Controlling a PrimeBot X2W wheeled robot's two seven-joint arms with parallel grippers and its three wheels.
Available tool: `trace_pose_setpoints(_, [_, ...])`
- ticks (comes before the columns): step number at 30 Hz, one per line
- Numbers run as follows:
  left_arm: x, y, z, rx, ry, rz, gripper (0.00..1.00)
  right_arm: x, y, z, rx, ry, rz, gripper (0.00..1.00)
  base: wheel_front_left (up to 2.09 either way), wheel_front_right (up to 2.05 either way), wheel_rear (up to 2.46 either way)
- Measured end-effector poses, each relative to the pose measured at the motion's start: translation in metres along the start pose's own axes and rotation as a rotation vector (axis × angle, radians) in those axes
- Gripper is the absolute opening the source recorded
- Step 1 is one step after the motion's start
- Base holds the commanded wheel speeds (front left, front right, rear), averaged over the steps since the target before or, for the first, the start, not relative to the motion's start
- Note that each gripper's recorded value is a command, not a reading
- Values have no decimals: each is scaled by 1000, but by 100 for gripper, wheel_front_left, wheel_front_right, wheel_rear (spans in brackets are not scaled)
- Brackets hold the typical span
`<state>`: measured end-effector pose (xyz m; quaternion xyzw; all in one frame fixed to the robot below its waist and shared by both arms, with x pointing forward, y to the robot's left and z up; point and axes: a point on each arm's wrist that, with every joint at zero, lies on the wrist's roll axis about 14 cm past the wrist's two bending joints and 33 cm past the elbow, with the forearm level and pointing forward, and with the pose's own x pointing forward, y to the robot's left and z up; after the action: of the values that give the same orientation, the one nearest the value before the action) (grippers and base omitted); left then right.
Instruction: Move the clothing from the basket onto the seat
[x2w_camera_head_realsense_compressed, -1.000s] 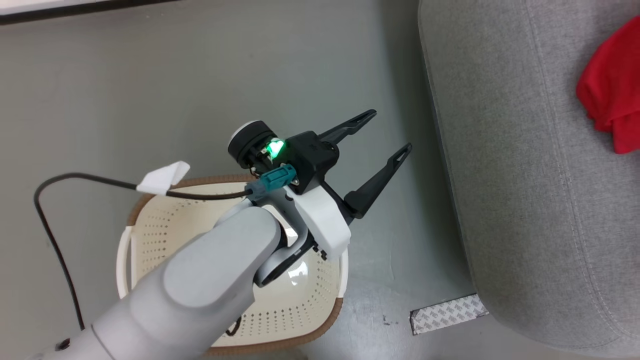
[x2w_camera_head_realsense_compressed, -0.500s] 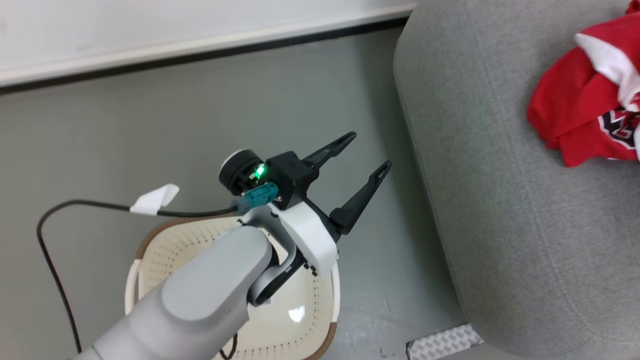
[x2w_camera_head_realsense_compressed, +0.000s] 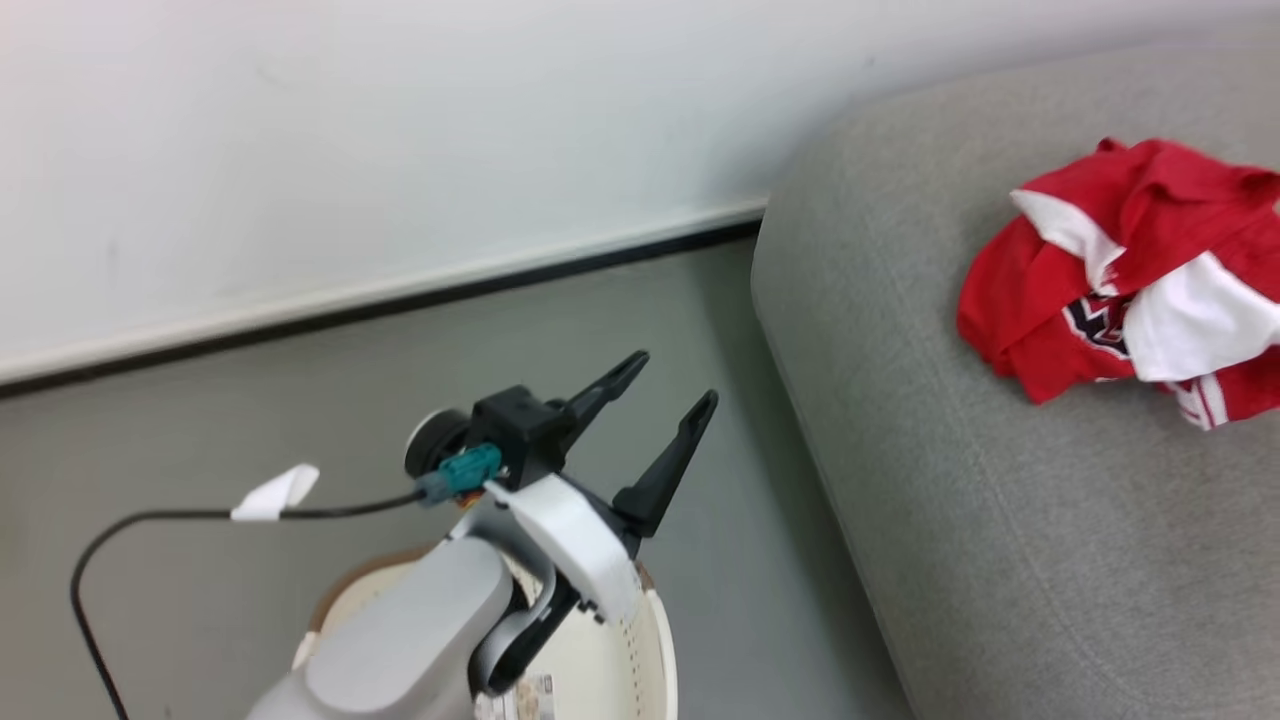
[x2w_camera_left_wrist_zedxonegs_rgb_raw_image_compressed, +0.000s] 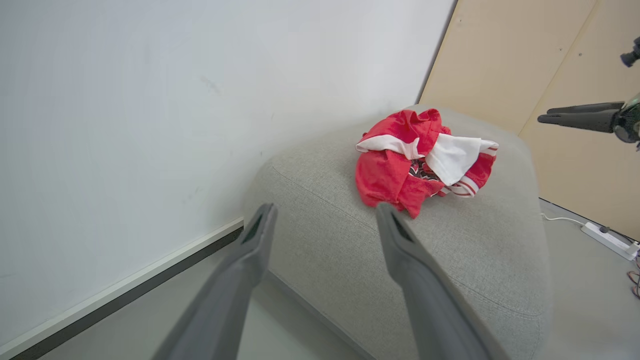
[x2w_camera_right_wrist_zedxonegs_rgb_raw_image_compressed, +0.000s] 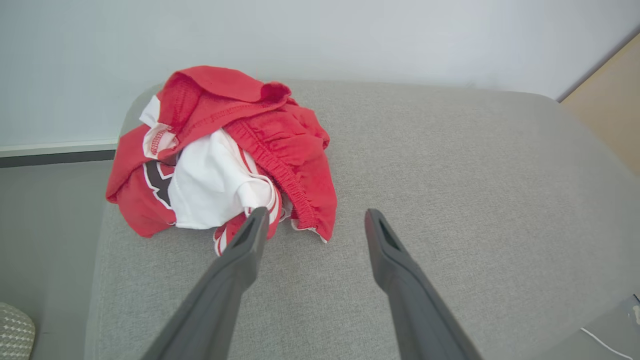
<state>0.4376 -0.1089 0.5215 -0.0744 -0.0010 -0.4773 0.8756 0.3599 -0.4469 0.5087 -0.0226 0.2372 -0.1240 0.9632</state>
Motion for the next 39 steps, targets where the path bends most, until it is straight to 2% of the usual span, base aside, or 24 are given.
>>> trace_pose_setpoints(4, [-12,-6,15,9,-23,36,100,-23,-1,24,-14,-98,25,100,0,0,0])
trace_pose_setpoints(8, [-24,-2,38,28,-67,98,100,-42,13,56,-3,-236,84,100,0,0,0])
trace_pose_setpoints(13, [-47,9,58,64,-105,183,100,-55,51,87,-22,-372,203,100,0,0,0])
trace_pose_setpoints(16, [-68,26,61,121,-100,263,100,-55,75,104,-54,-462,259,100,0,0,0])
trace_pose_setpoints(22, [-112,56,65,157,-100,433,100,-50,139,107,-34,-548,403,100,0,0,0])
trace_pose_setpoints(23, [-112,56,65,157,-100,433,100,-50,139,107,-34,-548,403,100,0,0,0])
trace_pose_setpoints(25, [-136,72,68,191,-100,518,100,-48,170,102,-33,-564,467,100,0,0,0])
trace_pose_setpoints(26, [-136,72,68,191,-100,518,100,-48,170,102,-33,-564,467,100,0,0,0])
trace_pose_setpoints(29, [-159,85,71,191,-112,603,100,-48,202,96,-18,-574,533,100,0,0,0])
trace_pose_setpoints(35, [-203,106,79,216,-136,752,100,-50,238,88,23,-611,581,100,0,0,0])
trace_pose_setpoints(39, [-227,115,77,211,-145,829,100,-53,247,83,47,-639,572,100,0,0,0])
